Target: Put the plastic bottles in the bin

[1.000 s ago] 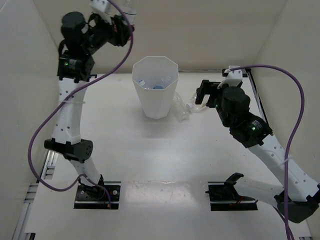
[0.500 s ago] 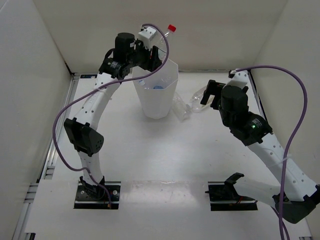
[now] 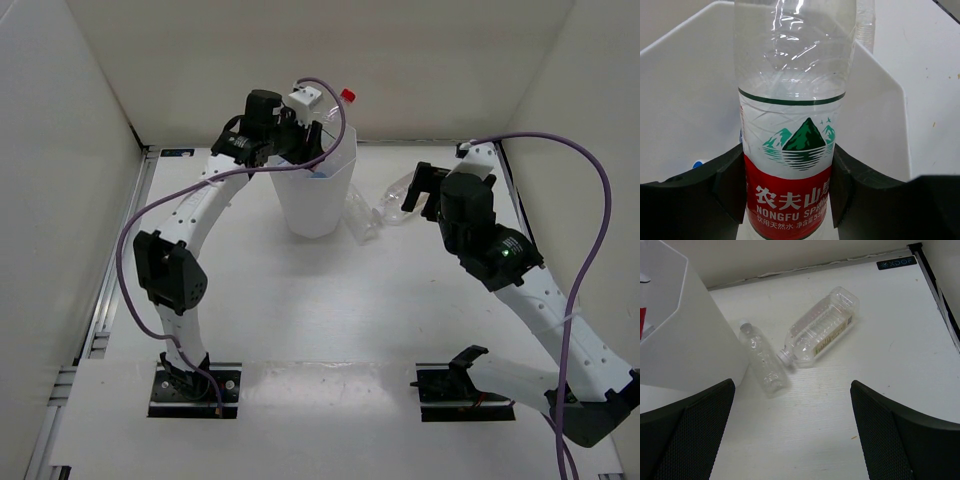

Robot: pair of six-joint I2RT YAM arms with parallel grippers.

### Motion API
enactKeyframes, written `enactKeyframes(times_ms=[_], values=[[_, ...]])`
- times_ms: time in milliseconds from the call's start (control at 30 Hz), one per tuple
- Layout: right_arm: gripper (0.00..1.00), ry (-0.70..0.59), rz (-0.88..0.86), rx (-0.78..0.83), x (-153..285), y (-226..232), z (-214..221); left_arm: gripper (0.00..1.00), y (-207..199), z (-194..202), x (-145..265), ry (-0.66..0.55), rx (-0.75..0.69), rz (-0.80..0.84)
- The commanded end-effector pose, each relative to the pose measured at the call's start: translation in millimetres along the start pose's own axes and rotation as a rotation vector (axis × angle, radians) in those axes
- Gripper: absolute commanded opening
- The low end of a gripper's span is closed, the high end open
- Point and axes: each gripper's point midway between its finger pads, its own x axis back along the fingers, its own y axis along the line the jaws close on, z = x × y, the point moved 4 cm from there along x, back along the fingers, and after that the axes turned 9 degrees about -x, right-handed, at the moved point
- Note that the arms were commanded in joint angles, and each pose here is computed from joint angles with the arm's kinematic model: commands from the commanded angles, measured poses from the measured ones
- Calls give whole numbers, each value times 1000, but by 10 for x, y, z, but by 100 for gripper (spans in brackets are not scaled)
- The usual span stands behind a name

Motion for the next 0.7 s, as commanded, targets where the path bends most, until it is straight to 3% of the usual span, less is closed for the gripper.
enactKeyframes(times_ms=[0, 67, 167, 200, 433, 567, 667], values=[[100, -26, 18, -14, -17, -17, -46, 65, -72, -337, 291, -95, -38, -20], [100, -26, 18, -14, -17, -17, -46, 71, -72, -303, 267, -81, -62, -38], [100, -21, 10, -14, -16, -6, -40, 90, -152, -348, 278, -88, -85, -36], [100, -9, 3, 2, -38, 11, -12, 100, -163, -350, 268, -82, -88, -54], [100, 14, 90, -58, -224, -106, -89, 100, -74, -539, 415, -107, -92, -191], [100, 73, 277, -277, -550, -333, -153, 100, 107, -740, 718, -142, -107, -357], [100, 235, 409, -466, -1138, -613, -17, 100, 215, -884, 989, -163, -159, -464]])
